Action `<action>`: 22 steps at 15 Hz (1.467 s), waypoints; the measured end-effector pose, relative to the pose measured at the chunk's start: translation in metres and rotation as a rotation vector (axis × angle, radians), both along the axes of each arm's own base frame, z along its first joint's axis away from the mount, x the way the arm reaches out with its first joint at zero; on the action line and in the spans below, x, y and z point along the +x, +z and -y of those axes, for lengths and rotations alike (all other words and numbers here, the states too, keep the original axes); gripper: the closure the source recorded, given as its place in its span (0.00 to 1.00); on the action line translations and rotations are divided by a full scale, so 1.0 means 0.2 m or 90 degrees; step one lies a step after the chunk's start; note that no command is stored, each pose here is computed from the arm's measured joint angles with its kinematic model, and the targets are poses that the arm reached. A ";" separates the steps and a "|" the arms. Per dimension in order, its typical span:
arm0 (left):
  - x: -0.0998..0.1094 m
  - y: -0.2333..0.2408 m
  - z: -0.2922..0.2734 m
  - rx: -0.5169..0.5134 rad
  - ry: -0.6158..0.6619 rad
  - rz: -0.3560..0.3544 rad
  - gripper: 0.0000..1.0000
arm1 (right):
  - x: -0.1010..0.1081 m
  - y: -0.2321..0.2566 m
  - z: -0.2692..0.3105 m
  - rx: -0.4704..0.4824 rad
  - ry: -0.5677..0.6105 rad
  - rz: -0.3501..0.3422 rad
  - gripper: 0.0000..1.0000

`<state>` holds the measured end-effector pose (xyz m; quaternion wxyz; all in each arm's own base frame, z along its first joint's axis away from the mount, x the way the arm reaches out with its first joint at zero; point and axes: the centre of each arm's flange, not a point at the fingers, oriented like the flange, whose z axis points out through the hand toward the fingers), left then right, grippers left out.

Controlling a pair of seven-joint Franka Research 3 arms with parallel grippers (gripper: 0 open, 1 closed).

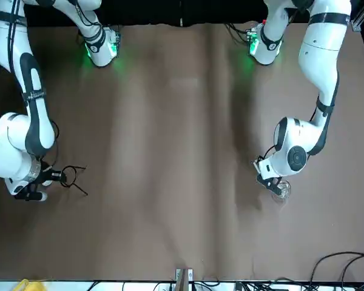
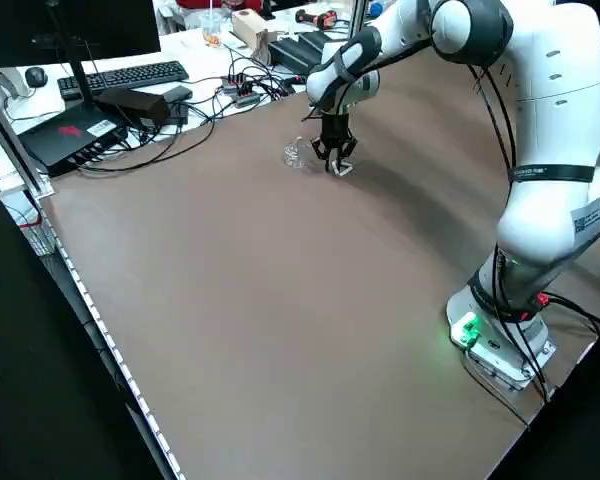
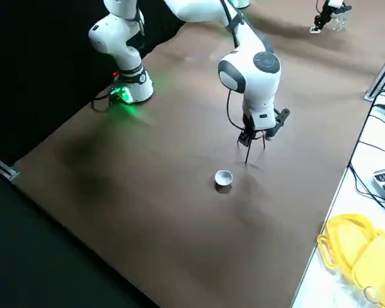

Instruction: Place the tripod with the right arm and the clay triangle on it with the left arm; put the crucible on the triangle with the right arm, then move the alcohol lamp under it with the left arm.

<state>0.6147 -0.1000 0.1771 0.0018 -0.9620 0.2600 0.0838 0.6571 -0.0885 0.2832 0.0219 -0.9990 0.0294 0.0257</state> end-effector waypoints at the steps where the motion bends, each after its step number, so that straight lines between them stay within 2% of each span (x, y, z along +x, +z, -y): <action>1: 0.00 0.00 0.00 0.000 0.001 0.000 0.65 | 0.00 -0.01 0.00 0.000 0.000 -0.002 0.60; 2: 0.00 0.00 -0.01 0.000 0.003 0.001 0.73 | 0.00 -0.01 0.00 0.000 0.000 -0.003 0.60; 3: 0.00 0.00 -0.01 0.000 0.005 0.001 0.83 | 0.00 -0.02 0.00 0.000 0.001 -0.004 0.65; 4: 0.00 0.00 -0.02 0.000 0.005 0.001 0.88 | 0.00 -0.02 0.00 0.000 0.001 -0.004 0.68; 7: 0.00 0.00 -0.02 0.002 0.018 0.001 0.88 | -0.01 -0.02 0.00 0.001 0.001 -0.006 0.71; 9: 0.01 0.00 -0.01 0.004 0.034 0.003 0.88 | -0.01 -0.02 0.00 0.001 0.002 -0.006 0.85; 12: 0.02 0.03 -0.01 0.005 0.060 0.009 0.88 | -0.01 -0.02 0.01 -0.005 0.003 -0.006 0.91; 17: 0.03 0.20 0.01 -0.009 0.121 -0.002 0.88 | 0.02 0.02 -0.06 -0.004 0.016 0.005 0.91; 19: 0.02 0.35 0.02 -0.027 0.148 -0.012 0.88 | 0.05 0.15 -0.20 0.000 0.044 0.019 0.91; 22: 0.01 0.50 -0.01 -0.050 0.176 -0.022 0.88 | 0.02 0.35 -0.36 0.013 0.064 -0.007 0.91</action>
